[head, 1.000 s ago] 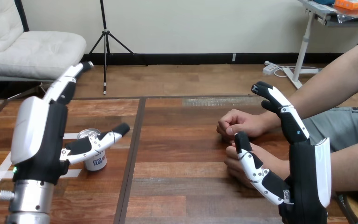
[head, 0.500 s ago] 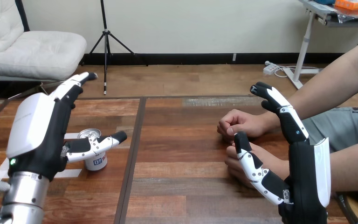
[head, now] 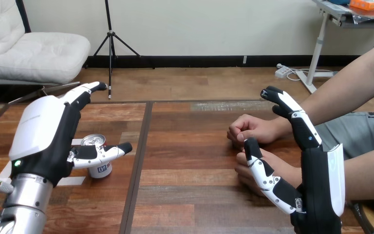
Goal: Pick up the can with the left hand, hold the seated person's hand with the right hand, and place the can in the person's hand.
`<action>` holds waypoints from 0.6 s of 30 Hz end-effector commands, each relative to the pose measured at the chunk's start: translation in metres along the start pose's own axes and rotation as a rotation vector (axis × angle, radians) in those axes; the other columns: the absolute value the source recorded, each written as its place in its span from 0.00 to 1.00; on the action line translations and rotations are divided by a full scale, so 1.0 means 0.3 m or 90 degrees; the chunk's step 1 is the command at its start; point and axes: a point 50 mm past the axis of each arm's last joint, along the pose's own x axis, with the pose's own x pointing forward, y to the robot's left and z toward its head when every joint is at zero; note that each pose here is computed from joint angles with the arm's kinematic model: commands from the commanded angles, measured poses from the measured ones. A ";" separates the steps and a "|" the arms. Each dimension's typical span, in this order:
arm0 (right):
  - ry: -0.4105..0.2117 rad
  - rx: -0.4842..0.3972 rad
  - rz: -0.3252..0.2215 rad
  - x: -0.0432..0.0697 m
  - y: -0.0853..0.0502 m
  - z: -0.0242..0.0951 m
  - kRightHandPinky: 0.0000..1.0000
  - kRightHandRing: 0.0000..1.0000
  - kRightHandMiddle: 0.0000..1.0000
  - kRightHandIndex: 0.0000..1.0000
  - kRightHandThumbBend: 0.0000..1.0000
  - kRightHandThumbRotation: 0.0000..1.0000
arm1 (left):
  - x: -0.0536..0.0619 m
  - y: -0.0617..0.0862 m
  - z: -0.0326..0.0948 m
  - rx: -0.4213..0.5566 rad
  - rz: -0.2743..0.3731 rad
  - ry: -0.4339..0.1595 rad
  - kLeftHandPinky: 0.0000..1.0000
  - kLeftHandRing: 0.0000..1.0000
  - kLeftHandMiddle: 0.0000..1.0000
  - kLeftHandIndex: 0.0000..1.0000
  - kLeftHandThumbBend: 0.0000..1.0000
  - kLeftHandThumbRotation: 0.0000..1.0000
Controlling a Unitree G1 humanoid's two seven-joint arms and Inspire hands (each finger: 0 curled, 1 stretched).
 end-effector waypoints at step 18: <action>-0.022 0.001 -0.015 0.044 -0.005 0.002 0.79 0.85 0.86 0.79 0.33 0.24 | 0.089 0.028 0.032 0.037 0.011 -0.034 0.71 0.80 0.85 0.84 0.89 0.24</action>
